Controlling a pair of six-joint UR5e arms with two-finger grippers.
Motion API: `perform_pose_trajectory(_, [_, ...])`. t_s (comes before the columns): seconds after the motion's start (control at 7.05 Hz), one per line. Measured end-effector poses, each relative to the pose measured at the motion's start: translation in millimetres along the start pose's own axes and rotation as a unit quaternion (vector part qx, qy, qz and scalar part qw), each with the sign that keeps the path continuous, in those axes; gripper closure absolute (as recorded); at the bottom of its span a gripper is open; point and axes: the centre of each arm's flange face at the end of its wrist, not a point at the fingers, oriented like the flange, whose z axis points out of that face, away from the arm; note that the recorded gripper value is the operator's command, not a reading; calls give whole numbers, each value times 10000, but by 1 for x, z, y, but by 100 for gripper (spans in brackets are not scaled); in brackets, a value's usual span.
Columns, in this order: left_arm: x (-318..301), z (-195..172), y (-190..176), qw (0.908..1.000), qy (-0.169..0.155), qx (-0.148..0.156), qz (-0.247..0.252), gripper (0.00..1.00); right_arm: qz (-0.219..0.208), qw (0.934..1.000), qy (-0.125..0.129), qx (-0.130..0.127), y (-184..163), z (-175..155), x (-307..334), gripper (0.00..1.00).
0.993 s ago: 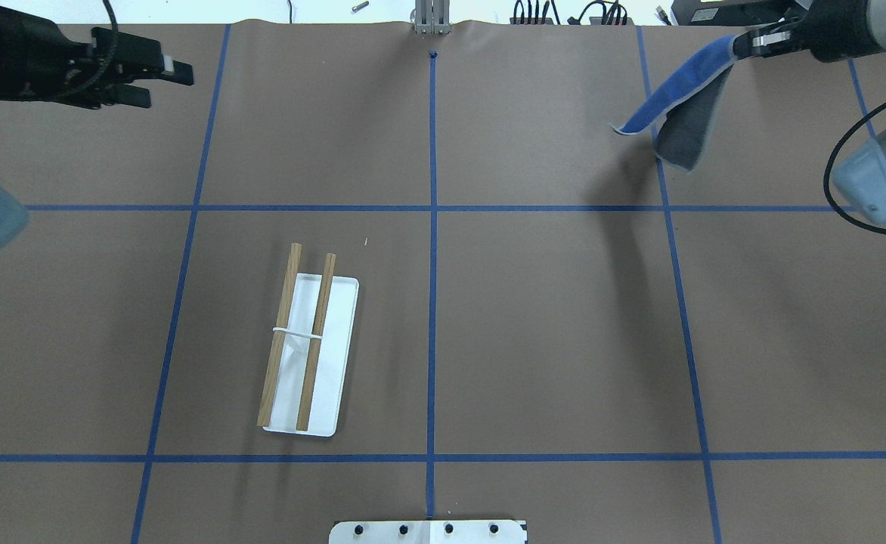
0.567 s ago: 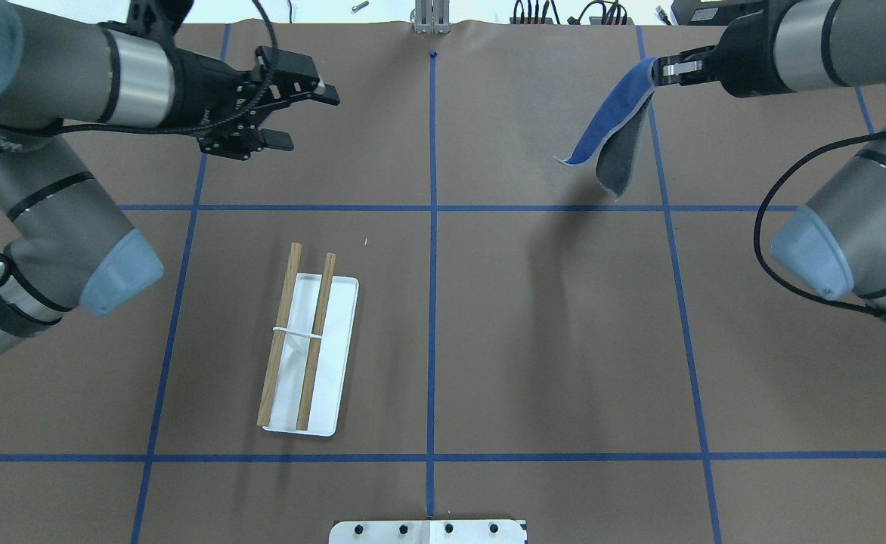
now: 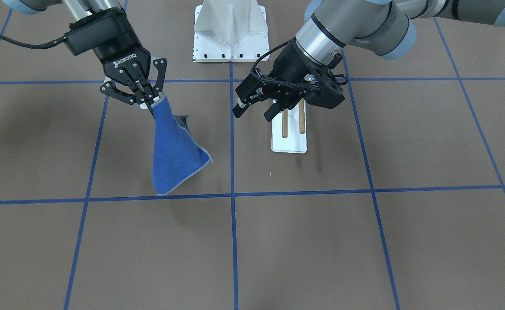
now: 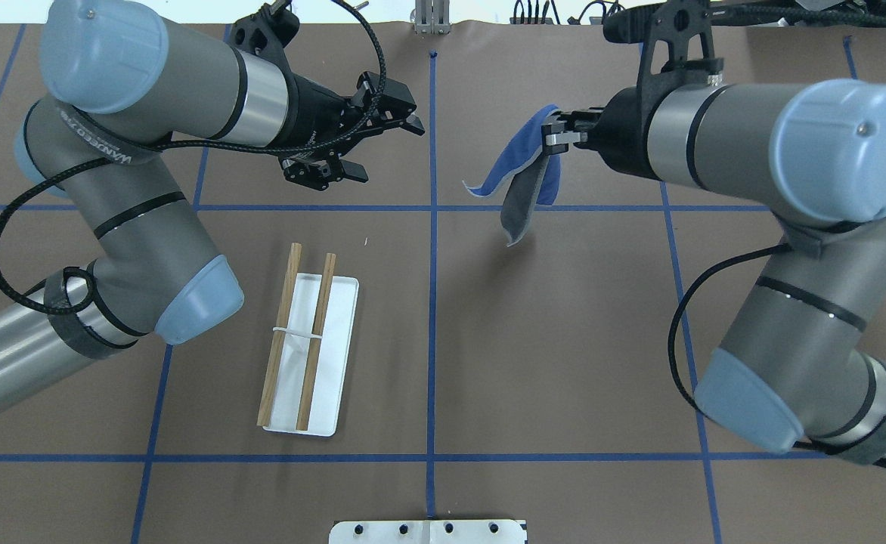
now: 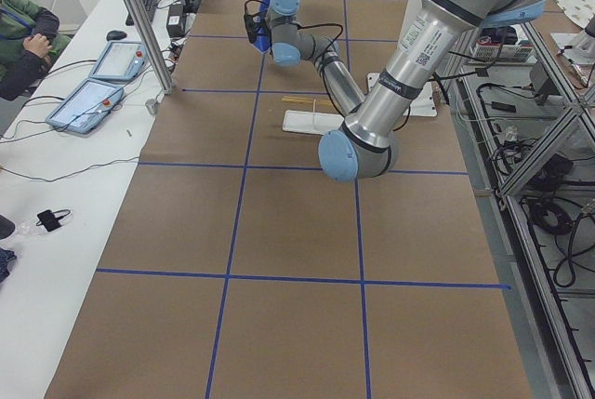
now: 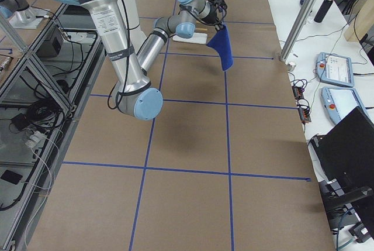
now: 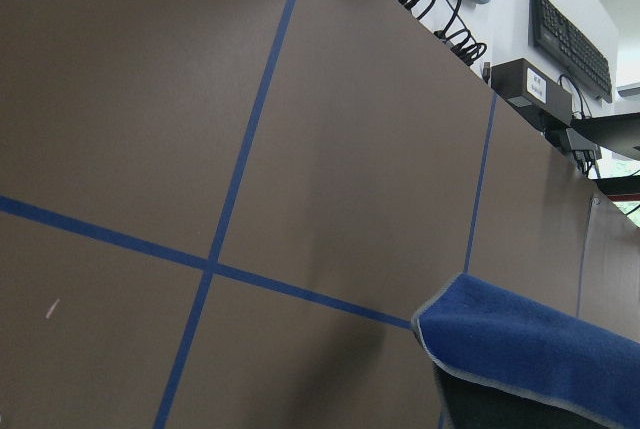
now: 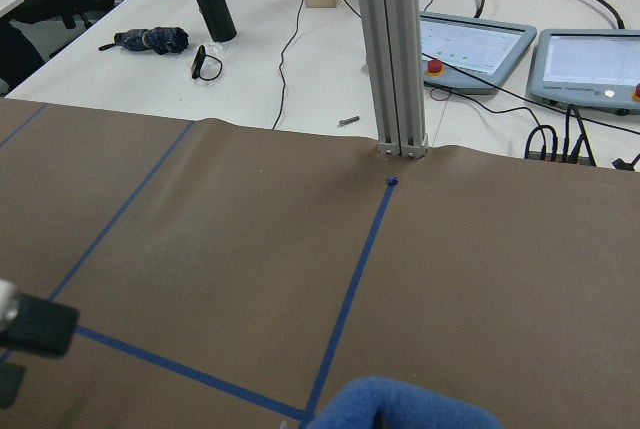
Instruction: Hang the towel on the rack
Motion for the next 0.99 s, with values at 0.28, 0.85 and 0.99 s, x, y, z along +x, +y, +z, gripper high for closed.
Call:
perform_pose_trajectory(0.28, [7, 17, 26, 9999, 51, 22, -126, 2, 33, 9994, -136, 314, 28, -10, -50, 100])
perform_pose_trajectory(0.85, [12, 28, 47, 9991, 103, 0, -422, 25, 78, 9976, -195, 658, 60, -17, -100, 100])
perform_pose_trajectory(0.99, [10, 29, 47, 9990, 92, 6, -439, 25, 84, 9975, -199, 675, 61, -18, -102, 100])
